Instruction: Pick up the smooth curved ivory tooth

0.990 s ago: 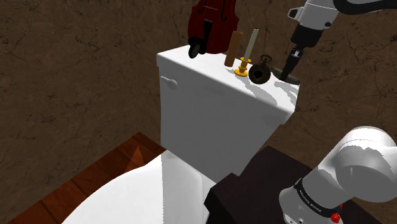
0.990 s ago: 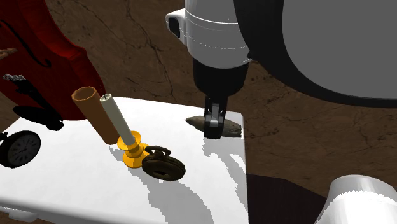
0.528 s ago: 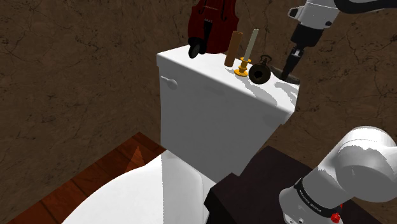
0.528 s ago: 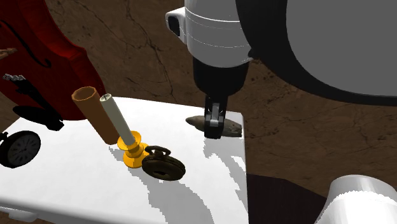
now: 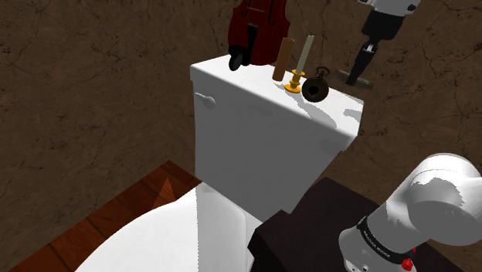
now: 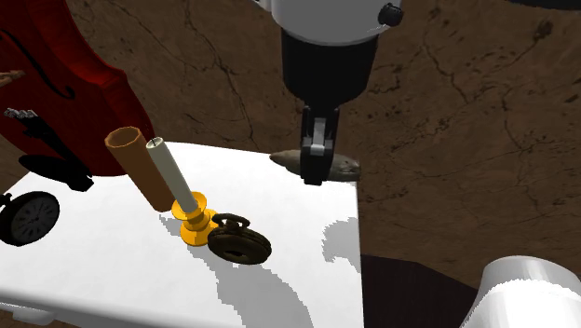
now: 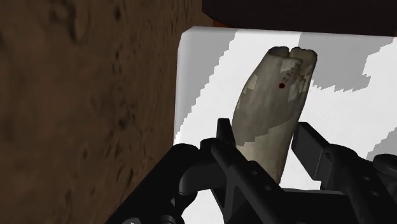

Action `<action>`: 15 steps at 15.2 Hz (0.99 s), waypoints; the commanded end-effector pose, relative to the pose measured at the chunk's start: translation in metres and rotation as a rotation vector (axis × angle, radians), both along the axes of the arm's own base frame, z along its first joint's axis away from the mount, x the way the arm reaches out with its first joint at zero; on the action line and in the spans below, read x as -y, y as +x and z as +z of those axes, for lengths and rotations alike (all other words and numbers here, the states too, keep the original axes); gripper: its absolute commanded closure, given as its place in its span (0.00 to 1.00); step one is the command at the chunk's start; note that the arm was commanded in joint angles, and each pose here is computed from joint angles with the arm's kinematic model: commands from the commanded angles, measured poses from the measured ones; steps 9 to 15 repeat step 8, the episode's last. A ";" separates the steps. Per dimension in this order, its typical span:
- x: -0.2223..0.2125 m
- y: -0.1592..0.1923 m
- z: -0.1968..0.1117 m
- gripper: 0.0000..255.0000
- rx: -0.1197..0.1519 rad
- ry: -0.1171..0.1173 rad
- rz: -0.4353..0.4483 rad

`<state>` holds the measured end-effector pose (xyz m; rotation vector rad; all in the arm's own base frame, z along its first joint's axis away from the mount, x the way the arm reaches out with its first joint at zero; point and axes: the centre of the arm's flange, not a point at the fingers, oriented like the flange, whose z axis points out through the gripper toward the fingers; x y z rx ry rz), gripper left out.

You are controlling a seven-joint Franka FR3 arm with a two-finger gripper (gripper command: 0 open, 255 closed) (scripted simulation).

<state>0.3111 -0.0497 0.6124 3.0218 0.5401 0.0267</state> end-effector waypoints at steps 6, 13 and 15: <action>0.000 0.000 0.037 1.00 0.000 0.000 0.000; 0.000 0.000 0.038 1.00 0.000 0.000 0.000; 0.000 0.000 0.038 1.00 0.000 0.000 0.000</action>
